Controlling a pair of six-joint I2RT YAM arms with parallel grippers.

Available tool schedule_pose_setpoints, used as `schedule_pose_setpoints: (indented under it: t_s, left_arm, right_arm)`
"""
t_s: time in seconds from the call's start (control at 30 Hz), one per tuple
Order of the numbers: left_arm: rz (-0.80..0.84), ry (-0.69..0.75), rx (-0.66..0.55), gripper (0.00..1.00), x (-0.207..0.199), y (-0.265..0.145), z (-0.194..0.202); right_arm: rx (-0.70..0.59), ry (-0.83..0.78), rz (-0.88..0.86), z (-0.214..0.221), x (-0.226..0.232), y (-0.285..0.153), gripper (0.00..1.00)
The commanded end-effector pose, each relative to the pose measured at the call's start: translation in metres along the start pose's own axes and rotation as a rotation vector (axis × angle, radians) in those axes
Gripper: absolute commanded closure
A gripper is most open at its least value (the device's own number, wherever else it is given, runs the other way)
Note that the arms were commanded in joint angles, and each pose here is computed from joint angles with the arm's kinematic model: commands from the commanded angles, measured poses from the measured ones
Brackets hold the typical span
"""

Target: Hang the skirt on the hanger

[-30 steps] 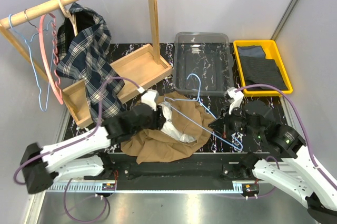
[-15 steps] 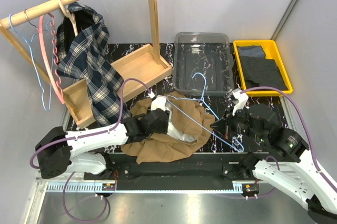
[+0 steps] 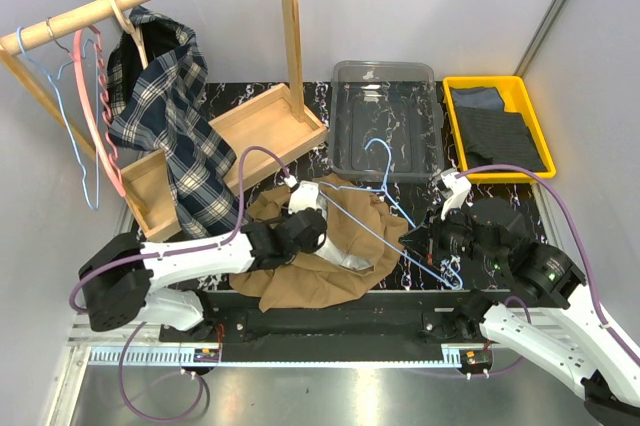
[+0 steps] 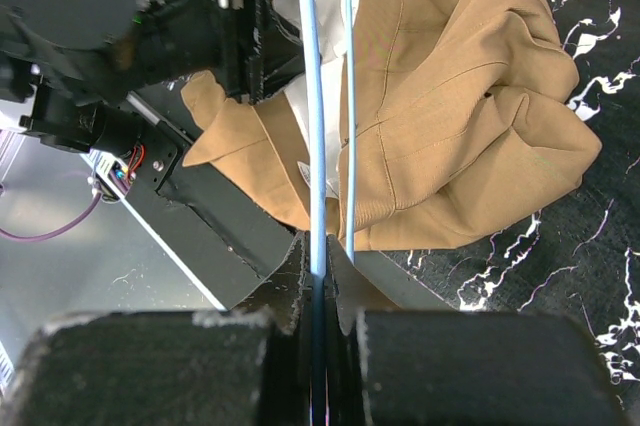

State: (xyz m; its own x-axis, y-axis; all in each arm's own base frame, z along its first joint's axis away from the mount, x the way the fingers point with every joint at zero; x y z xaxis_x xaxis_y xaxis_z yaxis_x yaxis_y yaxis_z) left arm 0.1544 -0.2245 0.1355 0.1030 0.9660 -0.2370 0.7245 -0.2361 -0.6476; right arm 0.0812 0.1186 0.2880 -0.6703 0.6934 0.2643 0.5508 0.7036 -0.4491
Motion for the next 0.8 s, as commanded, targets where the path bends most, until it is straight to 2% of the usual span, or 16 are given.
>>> schedule_pose_setpoints:
  t_s: [0.0,0.13,0.23,0.27,0.37,0.6,0.77]
  left_arm:
    - [0.002,-0.040,-0.041,0.55,-0.014,0.006,-0.009]
    - [-0.021,-0.023,-0.050,0.60,-0.013,0.010,-0.008]
    - [-0.035,-0.013,-0.062,0.74,-0.013,0.012,-0.010]
    - [-0.036,-0.011,-0.067,0.83,-0.014,0.011,-0.012]
    - [-0.056,-0.006,-0.079,1.00,-0.012,0.010,-0.014]
    - [-0.073,-0.030,-0.136,1.00,0.001,-0.009,-0.028]
    - [-0.064,-0.091,-0.152,1.00,0.019,-0.023,-0.032]
  right_arm:
    - [-0.027,0.000,0.000,-0.006,0.002,0.000,1.00]
    - [-0.027,0.002,0.001,-0.006,0.001,0.000,1.00]
    - [-0.027,0.005,0.001,-0.006,0.002,0.000,1.00]
    - [-0.027,0.004,-0.001,-0.006,0.002,0.001,1.00]
    - [-0.023,0.006,-0.005,-0.006,0.002,0.001,1.00]
    - [-0.025,-0.048,-0.007,-0.012,0.003,-0.010,1.00]
    - [-0.006,-0.078,-0.092,-0.012,0.011,-0.014,1.00]
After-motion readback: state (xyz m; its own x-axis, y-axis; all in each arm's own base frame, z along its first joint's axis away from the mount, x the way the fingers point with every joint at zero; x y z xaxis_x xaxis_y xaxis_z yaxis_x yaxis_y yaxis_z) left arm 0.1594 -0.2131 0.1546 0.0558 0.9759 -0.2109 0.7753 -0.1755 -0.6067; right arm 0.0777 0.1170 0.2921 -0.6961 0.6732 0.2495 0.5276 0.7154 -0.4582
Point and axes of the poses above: each gripper's point midway between its finger pads, its own y axis out along the fingers, its own x axis along the line the jaws close on, z = x × y, the point moved 8 cm from there along -y, back along the fingers, and after that the axes turned 12 degrees about -y, right-handed, at the moved point
